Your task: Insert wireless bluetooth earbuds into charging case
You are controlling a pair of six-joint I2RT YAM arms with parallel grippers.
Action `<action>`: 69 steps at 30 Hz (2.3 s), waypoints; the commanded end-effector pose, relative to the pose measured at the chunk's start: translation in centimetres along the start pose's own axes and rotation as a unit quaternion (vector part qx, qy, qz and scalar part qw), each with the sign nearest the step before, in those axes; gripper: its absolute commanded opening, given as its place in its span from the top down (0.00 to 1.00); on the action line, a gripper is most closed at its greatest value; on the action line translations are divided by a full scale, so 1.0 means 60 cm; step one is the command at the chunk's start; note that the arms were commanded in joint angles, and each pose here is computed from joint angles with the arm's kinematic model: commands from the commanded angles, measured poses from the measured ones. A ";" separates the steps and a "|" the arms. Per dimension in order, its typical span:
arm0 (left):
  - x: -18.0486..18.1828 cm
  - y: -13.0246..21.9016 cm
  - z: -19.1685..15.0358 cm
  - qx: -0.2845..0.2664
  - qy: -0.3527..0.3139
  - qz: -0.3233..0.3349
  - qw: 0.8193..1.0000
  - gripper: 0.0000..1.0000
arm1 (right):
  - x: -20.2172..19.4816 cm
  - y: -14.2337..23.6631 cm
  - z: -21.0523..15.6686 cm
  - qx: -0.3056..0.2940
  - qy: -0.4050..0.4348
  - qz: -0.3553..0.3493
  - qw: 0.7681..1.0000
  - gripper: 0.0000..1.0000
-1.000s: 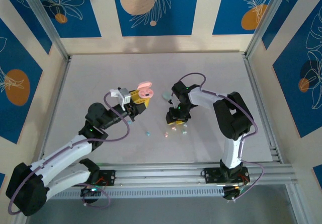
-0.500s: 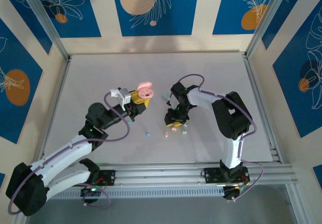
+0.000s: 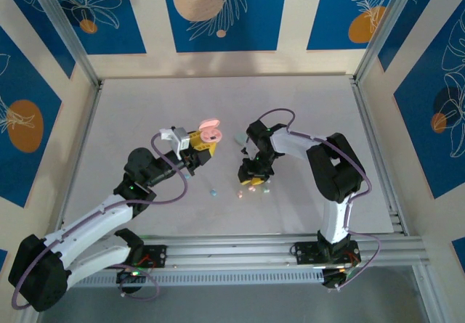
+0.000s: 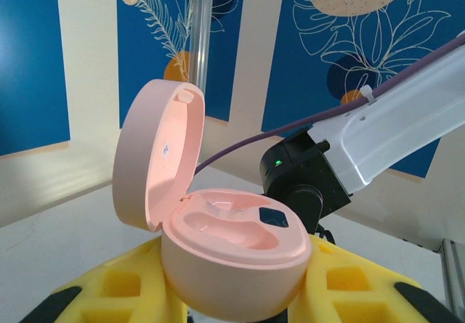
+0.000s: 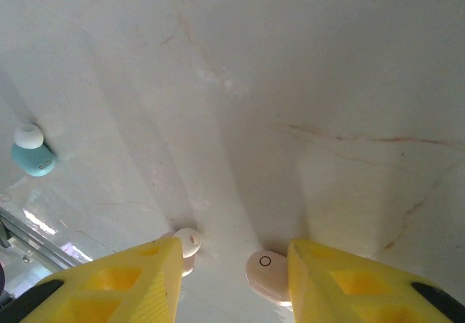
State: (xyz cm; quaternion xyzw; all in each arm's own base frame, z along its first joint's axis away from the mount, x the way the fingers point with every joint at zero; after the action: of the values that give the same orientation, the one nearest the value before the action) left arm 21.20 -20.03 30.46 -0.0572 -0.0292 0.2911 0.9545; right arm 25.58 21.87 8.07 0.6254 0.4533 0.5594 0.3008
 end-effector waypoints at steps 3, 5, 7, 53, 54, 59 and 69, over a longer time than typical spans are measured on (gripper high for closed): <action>-0.001 -0.003 0.012 -0.010 -0.006 -0.002 1.000 0.71 | -0.010 -0.006 -0.009 0.008 -0.029 0.005 1.000 0.57; -0.001 -0.003 0.012 -0.010 -0.005 -0.005 1.000 0.71 | -0.011 -0.006 -0.013 0.008 -0.035 0.006 0.999 0.58; -0.002 -0.004 0.012 -0.009 -0.005 -0.006 1.000 0.71 | -0.009 -0.001 -0.019 0.002 -0.041 0.006 0.999 0.60; -0.002 -0.010 0.005 -0.001 0.004 -0.013 1.000 0.70 | -0.011 -0.032 -0.045 0.013 -0.014 -0.011 1.000 0.70; -0.002 -0.009 0.005 -0.001 0.003 -0.012 1.000 0.70 | -0.011 -0.033 -0.047 0.013 -0.014 -0.018 1.000 0.70; -0.001 -0.010 0.005 -0.001 0.004 -0.011 1.000 0.70 | -0.013 -0.040 -0.052 0.014 -0.013 -0.056 0.998 0.69; -0.001 -0.009 0.007 -0.002 0.002 -0.009 1.000 0.70 | -0.018 -0.021 -0.049 -0.022 -0.022 -0.094 0.995 0.72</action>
State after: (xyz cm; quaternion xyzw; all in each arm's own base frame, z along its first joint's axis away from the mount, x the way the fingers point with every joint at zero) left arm 21.61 -20.39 29.49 -0.0418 -0.0152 0.2891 0.9563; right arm 23.32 21.74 7.28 0.5906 0.4703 0.5510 0.3555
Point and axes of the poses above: each hand's point on the last joint's axis, 136 mm out from that joint toward the fingers, its own y axis back along the fingers, its own x axis along the line the jaws close on, z = x × y, the point moved 6 cm from there along y, back along the fingers, and after that the axes turned 8 degrees about -y, right-handed, at the moved point
